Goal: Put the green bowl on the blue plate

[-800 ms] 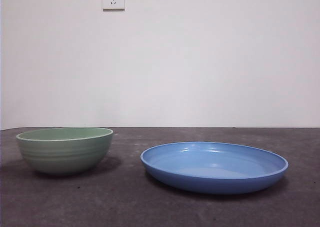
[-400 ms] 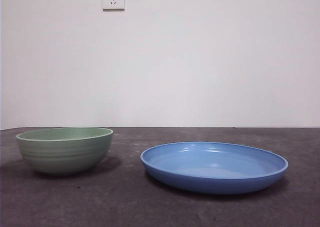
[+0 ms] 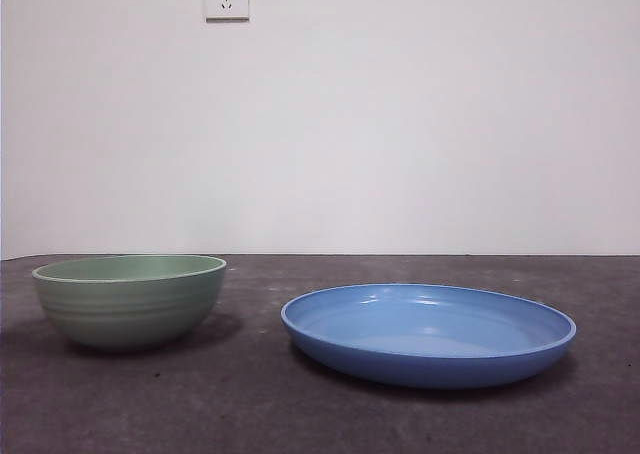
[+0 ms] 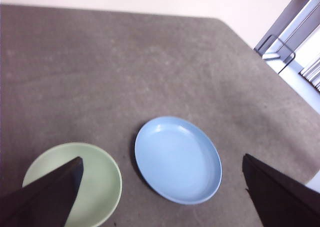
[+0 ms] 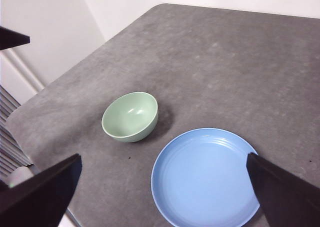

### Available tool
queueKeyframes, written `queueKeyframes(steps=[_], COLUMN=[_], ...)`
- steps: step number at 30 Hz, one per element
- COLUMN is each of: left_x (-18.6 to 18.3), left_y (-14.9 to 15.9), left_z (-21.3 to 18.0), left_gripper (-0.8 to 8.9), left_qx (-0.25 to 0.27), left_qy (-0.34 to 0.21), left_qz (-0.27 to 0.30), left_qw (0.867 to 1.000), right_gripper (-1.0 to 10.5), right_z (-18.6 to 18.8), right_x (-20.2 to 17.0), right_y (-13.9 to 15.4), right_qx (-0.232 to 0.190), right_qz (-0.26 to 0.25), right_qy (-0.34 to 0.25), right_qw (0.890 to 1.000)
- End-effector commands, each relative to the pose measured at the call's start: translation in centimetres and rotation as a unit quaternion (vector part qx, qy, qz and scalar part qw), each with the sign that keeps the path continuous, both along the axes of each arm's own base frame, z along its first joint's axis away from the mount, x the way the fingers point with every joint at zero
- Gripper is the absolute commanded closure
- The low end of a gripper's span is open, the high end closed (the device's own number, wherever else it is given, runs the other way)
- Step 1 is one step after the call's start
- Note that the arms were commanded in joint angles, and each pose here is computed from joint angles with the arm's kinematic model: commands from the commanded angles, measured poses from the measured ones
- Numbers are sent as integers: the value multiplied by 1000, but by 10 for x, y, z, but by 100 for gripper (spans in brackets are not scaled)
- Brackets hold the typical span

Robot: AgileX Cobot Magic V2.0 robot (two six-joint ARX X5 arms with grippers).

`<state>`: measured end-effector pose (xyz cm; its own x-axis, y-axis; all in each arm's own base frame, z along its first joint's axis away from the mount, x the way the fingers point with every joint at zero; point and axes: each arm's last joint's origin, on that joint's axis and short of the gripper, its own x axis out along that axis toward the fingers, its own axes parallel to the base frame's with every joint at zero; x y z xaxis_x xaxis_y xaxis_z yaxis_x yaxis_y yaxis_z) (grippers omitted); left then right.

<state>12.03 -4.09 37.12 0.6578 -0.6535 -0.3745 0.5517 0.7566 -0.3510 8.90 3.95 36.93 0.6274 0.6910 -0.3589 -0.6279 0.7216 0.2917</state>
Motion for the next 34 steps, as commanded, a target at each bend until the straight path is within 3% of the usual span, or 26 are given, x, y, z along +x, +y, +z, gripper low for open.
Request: queueKeyframes(steps=[1, 7, 14, 24, 34], left_x=[7, 30, 70, 127, 165], left_y=[-2, -3, -7, -19, -20], left_z=[1, -14, -41, -94, -142], left_gripper=[300, 300, 301, 315, 317], left_qx=[16, 70, 140, 187, 202], left_qy=[4, 57, 126, 213, 275], left_qz=[-1, 44, 100, 75, 79], left_qw=[1000, 995, 977, 956, 936], right_gripper=[290, 290, 290, 290, 290], right_z=[6, 6, 6, 6, 6], right_x=[-1, -1, -1, -1, -1], right_y=[0, 0, 0, 0, 0], right_qx=[4, 4, 4, 4, 6], right_qz=[2, 2, 2, 2, 1], right_qy=[-8, -9, -8, -8, -5], right_qw=[1000, 1000, 1000, 1000, 1000])
